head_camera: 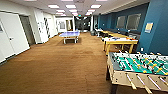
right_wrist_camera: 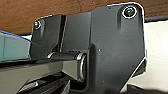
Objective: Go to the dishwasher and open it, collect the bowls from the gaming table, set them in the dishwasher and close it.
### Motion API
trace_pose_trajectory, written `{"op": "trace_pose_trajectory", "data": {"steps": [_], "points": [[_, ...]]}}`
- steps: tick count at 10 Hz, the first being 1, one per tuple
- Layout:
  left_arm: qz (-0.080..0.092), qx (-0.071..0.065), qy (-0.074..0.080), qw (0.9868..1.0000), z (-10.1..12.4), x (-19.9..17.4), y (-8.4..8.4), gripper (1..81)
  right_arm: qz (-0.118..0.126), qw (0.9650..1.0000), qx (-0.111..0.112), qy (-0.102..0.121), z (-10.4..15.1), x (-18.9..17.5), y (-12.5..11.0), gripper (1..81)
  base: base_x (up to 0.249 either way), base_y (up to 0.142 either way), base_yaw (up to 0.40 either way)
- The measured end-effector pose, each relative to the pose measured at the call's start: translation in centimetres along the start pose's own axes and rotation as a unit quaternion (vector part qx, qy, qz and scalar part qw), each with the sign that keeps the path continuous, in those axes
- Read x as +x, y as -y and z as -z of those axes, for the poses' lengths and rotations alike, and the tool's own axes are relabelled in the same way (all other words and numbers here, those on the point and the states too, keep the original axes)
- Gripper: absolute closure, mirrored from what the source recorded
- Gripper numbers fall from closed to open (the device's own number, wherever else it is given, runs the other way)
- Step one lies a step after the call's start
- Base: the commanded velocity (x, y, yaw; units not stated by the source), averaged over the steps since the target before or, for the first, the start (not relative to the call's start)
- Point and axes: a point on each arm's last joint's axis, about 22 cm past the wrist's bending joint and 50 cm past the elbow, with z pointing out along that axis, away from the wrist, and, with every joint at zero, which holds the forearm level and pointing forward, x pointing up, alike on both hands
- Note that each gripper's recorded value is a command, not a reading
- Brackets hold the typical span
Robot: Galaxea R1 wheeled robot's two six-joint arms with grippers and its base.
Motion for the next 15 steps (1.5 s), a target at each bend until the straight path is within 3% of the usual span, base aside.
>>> {"op": "trace_pose_trajectory", "data": {"steps": [1, 3, 4, 6, 9, 11, 15], "points": [[0.0, -0.009, -0.005, 0.9999, -0.2, 0.0, -1.1, 1.0, 0.0, 1.0, -0.009, 0.001, 0.3, -0.4, -1.1, 1.0, 0.148, 0.0, 0.0], [0.003, 0.0, 0.012, 0.9999, 0.2, -2.4, -0.1, 1.0, -0.003, 0.9998, -0.003, 0.017, 0.1, -2.9, -0.2, 1.0, 0.15, 0.0, 0.0], [0.001, 0.004, 0.007, 1.0, 0.3, -1.4, 0.5, 1.0, -0.002, 0.9999, 0.004, 0.012, -0.2, -2.1, 0.7, 1.0, 0.156, 0.0, 0.0], [-0.001, -0.004, -0.008, 1.0, -0.1, 0.7, -0.4, 1.0, 0.0, 1.0, -0.004, 0.0, 0.1, -0.5, -0.5, 1.0, 0.164, 0.0, 0.0], [0.001, 0.001, 0.008, 1.0, 0.2, -1.4, 0.2, 1.0, -0.003, 0.9999, 0.001, 0.014, -0.1, -2.4, 0.3, 1.0, 0.19, 0.0, 0.0], [0.001, -0.001, 0.0, 1.0, 0.1, -0.6, -0.1, 1.0, -0.002, 1.0, -0.001, 0.006, 0.0, -1.5, 0.0, 1.0, 0.192, 0.0, 0.0], [0.001, -0.001, 0.001, 1.0, 0.1, -0.6, -0.1, 1.0, -0.002, 1.0, -0.001, 0.007, 0.0, -1.5, 0.1, 1.0, 0.201, 0.0, 0.0]]}}
